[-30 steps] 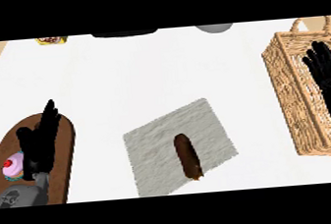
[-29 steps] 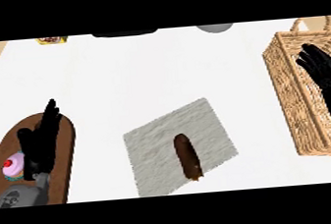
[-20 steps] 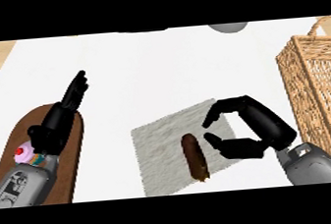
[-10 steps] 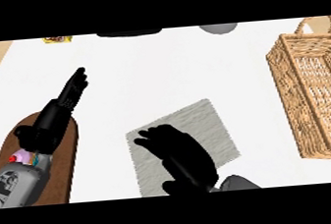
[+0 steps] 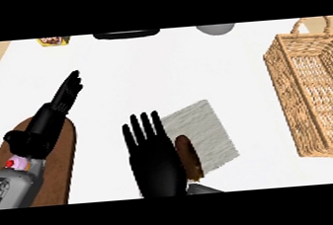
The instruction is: Pick the sweet potato from the placemat and place it in the basket
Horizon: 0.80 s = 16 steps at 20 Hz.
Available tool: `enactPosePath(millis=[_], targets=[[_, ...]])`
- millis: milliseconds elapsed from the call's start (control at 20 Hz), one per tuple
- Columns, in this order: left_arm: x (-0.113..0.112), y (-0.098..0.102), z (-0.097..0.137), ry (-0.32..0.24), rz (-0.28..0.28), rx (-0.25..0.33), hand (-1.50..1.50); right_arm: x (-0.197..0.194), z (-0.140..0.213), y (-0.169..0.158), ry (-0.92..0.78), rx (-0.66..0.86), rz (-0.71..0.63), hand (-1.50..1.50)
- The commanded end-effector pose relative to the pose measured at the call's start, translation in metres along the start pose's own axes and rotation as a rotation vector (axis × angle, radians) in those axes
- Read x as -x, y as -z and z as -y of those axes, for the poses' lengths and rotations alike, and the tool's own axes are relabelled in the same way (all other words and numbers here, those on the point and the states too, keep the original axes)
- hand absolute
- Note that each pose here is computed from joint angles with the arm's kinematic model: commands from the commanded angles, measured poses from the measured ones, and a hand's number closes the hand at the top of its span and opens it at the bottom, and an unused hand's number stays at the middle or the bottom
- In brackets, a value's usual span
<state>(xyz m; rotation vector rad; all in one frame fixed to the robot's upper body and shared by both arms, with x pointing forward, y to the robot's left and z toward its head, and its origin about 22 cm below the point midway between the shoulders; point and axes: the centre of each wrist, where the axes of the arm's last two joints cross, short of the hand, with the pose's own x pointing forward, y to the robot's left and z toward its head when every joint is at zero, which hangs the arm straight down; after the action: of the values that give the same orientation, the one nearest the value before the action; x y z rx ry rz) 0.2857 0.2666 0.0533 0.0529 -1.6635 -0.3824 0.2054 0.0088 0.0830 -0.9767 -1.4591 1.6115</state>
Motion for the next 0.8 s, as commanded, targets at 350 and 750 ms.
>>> enactPosePath(millis=[350, 750], targets=[[-0.001, -0.007, 0.003, -0.010, 0.010, 0.023, 0.00, -0.005, 0.057, -0.018, -0.146, -0.322, -0.129, -1.50], [0.003, -0.013, -0.006, -0.004, 0.012, 0.015, 0.00, 0.000, 0.090, -0.035, -0.114, -0.280, -0.119, -1.50]])
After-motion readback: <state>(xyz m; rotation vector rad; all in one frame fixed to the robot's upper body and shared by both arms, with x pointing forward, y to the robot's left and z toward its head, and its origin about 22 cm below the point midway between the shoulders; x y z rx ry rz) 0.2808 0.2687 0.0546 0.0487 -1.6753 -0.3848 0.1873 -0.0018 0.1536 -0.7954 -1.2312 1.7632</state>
